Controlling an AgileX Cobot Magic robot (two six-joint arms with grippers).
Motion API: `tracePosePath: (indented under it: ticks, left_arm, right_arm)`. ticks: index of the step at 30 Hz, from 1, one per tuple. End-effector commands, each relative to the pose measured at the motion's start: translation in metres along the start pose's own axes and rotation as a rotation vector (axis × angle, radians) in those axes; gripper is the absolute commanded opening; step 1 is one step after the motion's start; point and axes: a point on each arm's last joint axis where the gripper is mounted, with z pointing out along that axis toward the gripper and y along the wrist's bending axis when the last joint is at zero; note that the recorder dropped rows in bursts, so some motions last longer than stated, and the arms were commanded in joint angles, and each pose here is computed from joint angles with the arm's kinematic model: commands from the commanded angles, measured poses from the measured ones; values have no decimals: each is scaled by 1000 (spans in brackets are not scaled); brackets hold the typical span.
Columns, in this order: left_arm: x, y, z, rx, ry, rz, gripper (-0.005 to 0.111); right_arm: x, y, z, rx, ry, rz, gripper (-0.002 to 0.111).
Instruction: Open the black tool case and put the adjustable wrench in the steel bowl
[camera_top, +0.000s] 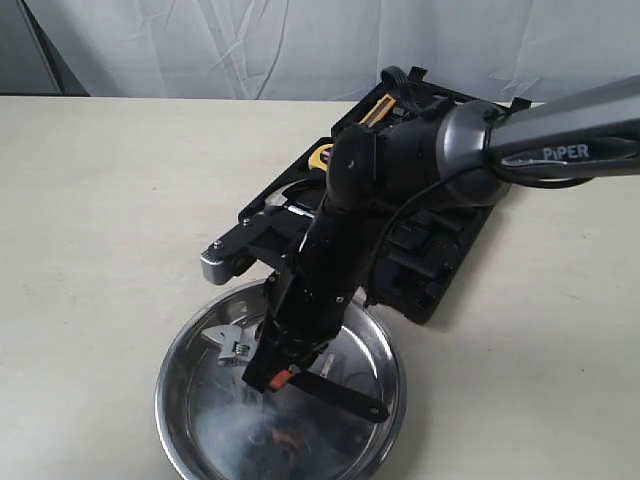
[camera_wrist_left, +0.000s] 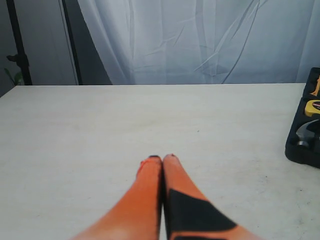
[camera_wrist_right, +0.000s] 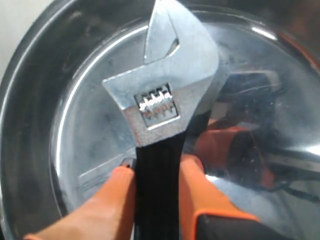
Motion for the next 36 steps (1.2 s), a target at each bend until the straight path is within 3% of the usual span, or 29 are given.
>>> tracePosePath:
  ticks: [1, 13, 15, 17, 19, 21, 23, 27, 29, 36]
  left_arm:
    - [0, 0, 0, -1, -11, 2, 0]
    - [0, 0, 0, -2, -11, 4, 0]
    - [0, 0, 0, -2, -11, 4, 0]
    - [0, 0, 0, -2, -11, 4, 0]
    - [1, 0, 0, -2, -8, 4, 0]
    - [1, 0, 0, -2, -8, 6, 0]
    - [1, 0, 0, -2, -4, 5, 0]
    - [2, 0, 0, -2, 3, 5, 0]
    - [2, 0, 0, -2, 3, 5, 0]
    - [2, 0, 0, -2, 3, 5, 0]
  right_arm:
    - [1, -2, 5, -6, 5, 11, 31]
    - [-3, 1, -5, 19, -39, 10, 33]
    - [-8, 5, -19, 46, -97, 16, 28]
    - [-18, 9, -52, 145, -249, 9, 2]
    - [-18, 6, -96, 250, -415, 45, 0]
    - [2, -2, -134, 328, -498, 84, 0]
    - [53, -21, -163, 450, -571, 219, 0]
    - [130, -27, -179, 661, -835, 541, 0]
    - [154, -20, -172, 725, -871, 589, 0]
    - [165, -11, -168, 733, -876, 590, 0]
